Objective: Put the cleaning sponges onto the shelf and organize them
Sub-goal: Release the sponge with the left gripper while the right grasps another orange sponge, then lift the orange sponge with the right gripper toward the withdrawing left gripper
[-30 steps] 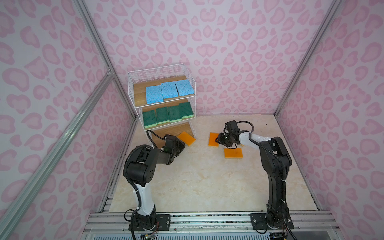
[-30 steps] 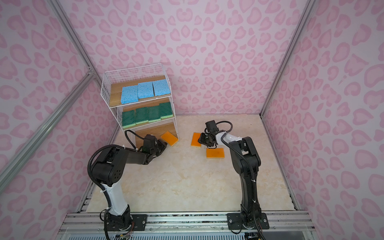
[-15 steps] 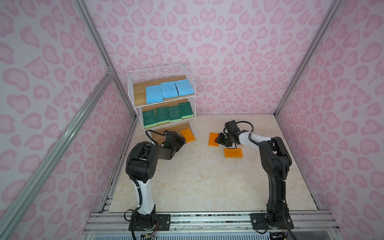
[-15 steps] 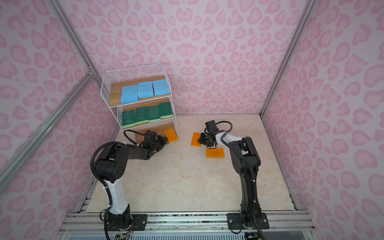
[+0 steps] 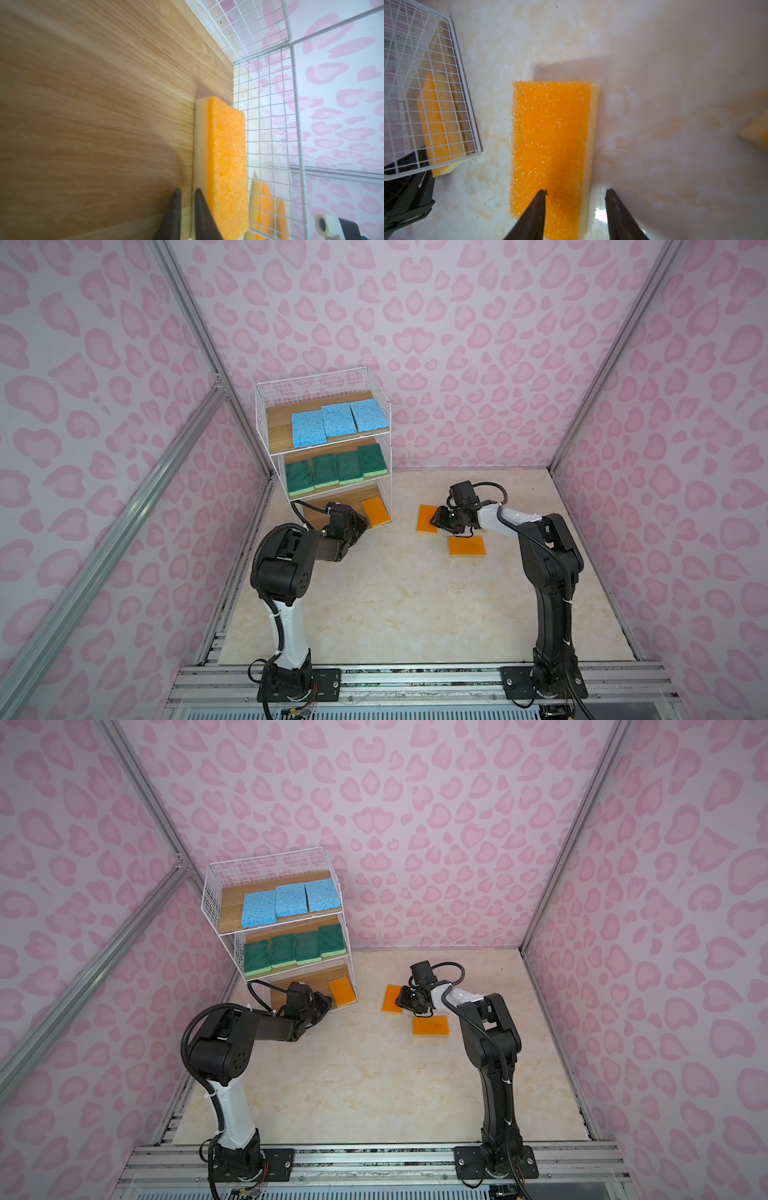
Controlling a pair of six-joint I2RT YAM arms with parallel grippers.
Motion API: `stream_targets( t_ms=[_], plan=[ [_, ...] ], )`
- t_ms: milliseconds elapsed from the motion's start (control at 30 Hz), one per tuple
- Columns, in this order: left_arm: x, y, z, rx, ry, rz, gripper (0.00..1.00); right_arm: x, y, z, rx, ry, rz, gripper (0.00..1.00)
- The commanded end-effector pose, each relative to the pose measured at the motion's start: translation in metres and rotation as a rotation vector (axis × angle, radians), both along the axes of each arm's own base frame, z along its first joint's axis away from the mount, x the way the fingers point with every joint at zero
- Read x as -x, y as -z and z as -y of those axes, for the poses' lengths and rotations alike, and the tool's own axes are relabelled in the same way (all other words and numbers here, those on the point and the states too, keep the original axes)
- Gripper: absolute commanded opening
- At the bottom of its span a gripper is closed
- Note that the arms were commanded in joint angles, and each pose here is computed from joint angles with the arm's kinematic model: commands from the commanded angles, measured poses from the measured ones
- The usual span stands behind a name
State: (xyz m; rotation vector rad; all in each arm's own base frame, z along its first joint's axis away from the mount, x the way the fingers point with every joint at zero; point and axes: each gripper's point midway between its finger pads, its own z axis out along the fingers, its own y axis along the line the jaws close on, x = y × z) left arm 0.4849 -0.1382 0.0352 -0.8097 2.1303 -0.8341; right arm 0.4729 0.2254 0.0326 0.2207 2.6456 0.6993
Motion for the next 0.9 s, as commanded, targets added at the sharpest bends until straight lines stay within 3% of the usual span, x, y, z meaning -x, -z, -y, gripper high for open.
stream_targets(
  t_ms=[0, 333, 433, 533, 733, 833, 867],
  plan=[
    [0.01, 0.01, -0.009, -0.038, -0.019, -0.059, 0.11, 0.0, 0.001, 0.001, 0.006, -0.006, 0.008, 0.47],
    [0.02, -0.004, -0.014, -0.062, -0.018, -0.033, 0.13, 0.001, -0.001, -0.006, 0.005, -0.022, 0.02, 0.52],
    [0.028, -0.004, -0.013, -0.051, -0.016, -0.034, 0.14, 0.0, 0.003, -0.006, 0.014, -0.021, 0.011, 0.49],
    [0.037, -0.004, -0.008, -0.039, 0.0, -0.034, 0.16, -0.003, 0.008, -0.006, 0.025, -0.016, 0.003, 0.42],
    [0.051, -0.016, 0.011, -0.046, 0.062, -0.01, 0.28, 0.0, 0.023, -0.003, 0.039, -0.01, -0.03, 0.11],
    [0.062, -0.024, 0.019, -0.062, 0.098, 0.014, 0.35, 0.003, 0.019, -0.005, 0.02, -0.004, -0.023, 0.06],
    [0.065, -0.027, 0.021, -0.07, 0.105, 0.022, 0.42, 0.006, 0.016, -0.004, 0.013, 0.0, -0.017, 0.06]
  ],
)
